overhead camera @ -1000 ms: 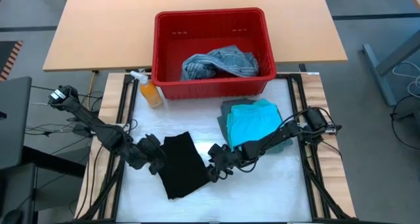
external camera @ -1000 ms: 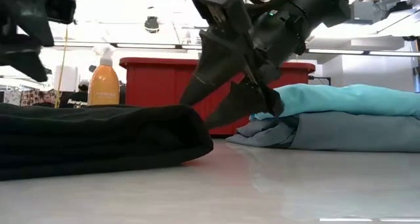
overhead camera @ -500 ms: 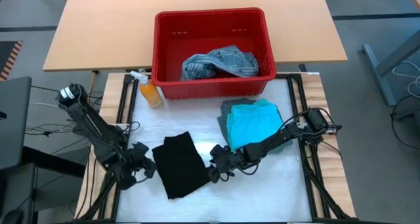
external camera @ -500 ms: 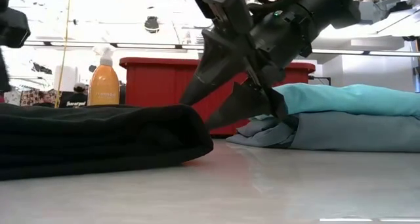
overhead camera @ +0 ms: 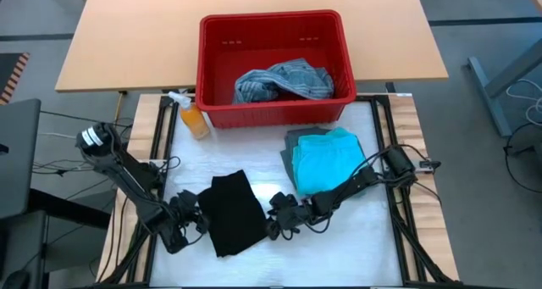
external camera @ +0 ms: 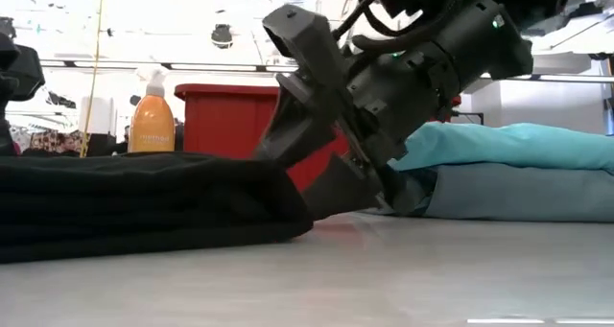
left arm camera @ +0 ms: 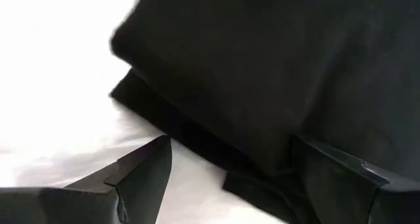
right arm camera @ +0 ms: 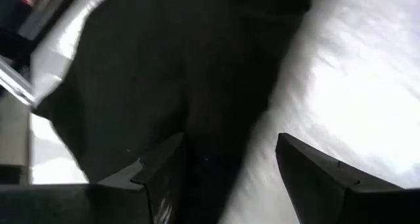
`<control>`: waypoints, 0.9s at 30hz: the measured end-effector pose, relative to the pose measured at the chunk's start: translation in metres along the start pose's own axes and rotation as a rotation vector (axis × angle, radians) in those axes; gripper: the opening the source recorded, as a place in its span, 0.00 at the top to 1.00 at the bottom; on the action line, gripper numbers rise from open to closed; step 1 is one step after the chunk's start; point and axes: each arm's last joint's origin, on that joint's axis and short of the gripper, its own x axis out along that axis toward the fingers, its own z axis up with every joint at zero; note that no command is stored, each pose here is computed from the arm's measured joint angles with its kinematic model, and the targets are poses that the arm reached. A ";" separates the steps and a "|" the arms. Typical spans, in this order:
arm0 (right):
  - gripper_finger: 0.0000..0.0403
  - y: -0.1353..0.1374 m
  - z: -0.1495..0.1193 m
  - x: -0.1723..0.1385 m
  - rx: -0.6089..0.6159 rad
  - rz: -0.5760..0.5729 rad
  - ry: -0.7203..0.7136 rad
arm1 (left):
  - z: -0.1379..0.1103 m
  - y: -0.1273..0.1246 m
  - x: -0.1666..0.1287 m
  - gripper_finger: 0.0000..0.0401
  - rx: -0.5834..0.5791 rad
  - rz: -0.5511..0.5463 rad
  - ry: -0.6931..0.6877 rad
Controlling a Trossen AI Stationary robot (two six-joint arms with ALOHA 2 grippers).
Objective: Fold Laundry from Bin
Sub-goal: Fold the black shirt
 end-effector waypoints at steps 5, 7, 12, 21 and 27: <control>0.36 -0.002 -0.007 0.011 0.034 0.025 -0.027 | -0.001 -0.005 0.010 0.24 0.015 -0.012 -0.035; 0.38 -0.002 -0.010 0.011 0.028 0.014 -0.033 | 0.000 -0.005 0.011 0.26 0.005 -0.024 -0.062; 0.55 -0.001 -0.014 0.010 0.009 0.010 -0.026 | 0.005 -0.006 0.016 0.41 0.021 -0.008 -0.071; 0.94 0.003 -0.015 0.006 -0.029 0.035 -0.012 | 0.006 -0.002 0.039 0.93 0.007 -0.198 -0.138; 0.93 0.025 -0.001 -0.023 -0.122 0.054 0.006 | 0.018 -0.033 0.021 0.96 0.061 -0.339 -0.174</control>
